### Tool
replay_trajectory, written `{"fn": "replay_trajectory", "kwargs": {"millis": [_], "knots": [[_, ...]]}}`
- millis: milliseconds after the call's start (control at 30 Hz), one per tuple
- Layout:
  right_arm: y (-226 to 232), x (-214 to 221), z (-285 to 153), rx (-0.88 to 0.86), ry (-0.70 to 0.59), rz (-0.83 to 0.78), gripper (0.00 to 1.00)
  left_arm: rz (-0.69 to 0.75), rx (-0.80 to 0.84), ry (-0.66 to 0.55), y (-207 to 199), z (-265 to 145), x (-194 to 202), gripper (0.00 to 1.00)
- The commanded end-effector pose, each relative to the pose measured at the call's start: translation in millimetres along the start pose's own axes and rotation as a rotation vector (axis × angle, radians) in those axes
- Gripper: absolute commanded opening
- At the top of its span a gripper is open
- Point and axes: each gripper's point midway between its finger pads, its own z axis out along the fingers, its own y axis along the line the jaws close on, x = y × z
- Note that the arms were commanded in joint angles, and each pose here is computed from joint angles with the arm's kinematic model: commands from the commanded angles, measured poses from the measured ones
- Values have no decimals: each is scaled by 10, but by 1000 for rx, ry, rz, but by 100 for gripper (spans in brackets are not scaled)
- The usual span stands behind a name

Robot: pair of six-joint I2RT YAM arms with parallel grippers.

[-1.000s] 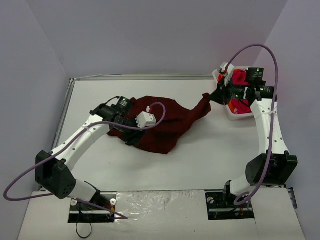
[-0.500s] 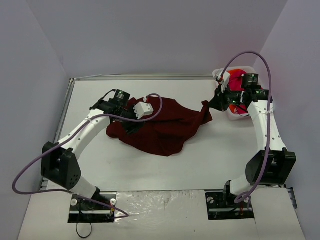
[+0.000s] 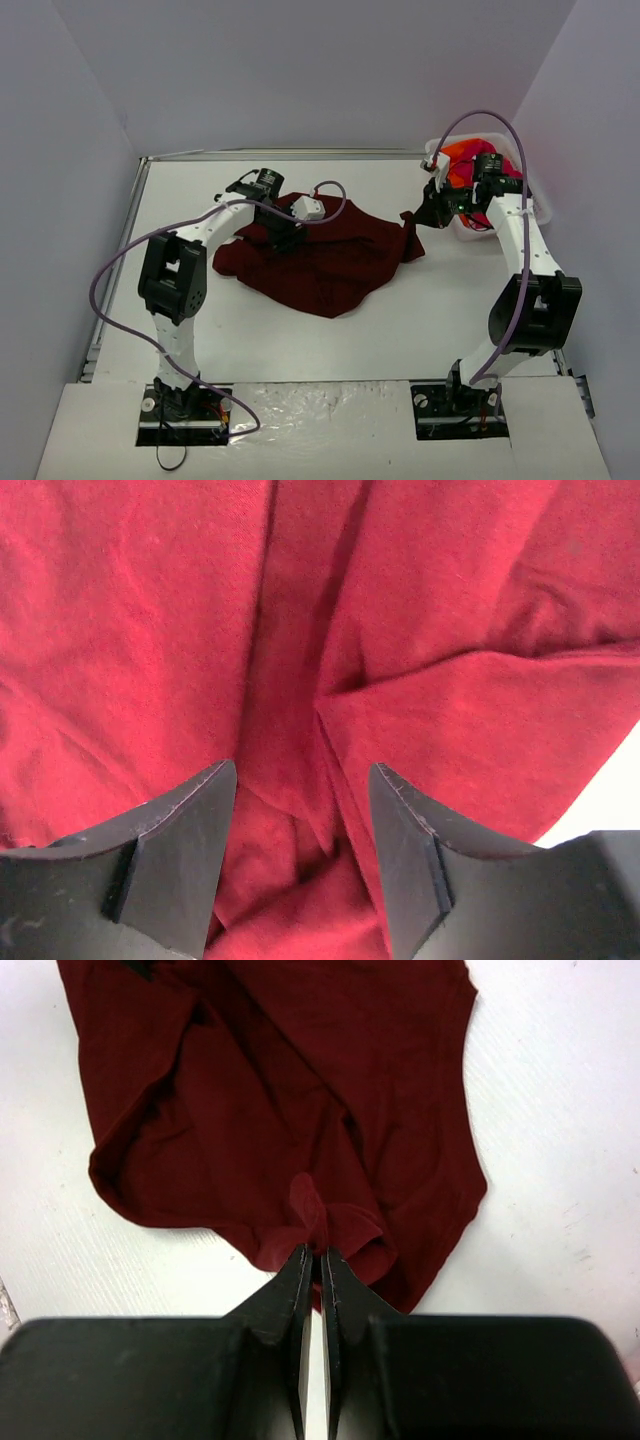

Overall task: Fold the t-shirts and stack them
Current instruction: Flatten out the tshirt

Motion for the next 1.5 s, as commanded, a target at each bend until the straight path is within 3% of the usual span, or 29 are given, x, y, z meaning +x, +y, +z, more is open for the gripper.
{"fn": "replay_trajectory", "kwargs": {"millis": [0,867,933,1067,1467], "knots": [[6,79,16,-19,10,2,0,45,39,-55,43,-74,-174,54],[2,319,161,-57,70,16,0,1,293,-51,-361,298,-66,54],[-3,329,166,-56,71,15,0,-5,303,-56,-384,291,-74,51],[9,349,173,-60,77,20,0,0,266,-44,-345,291,-90,32],[0,404,173,-54,96,15,0,-7,161,-23,-351,-14,-115,10]]}}
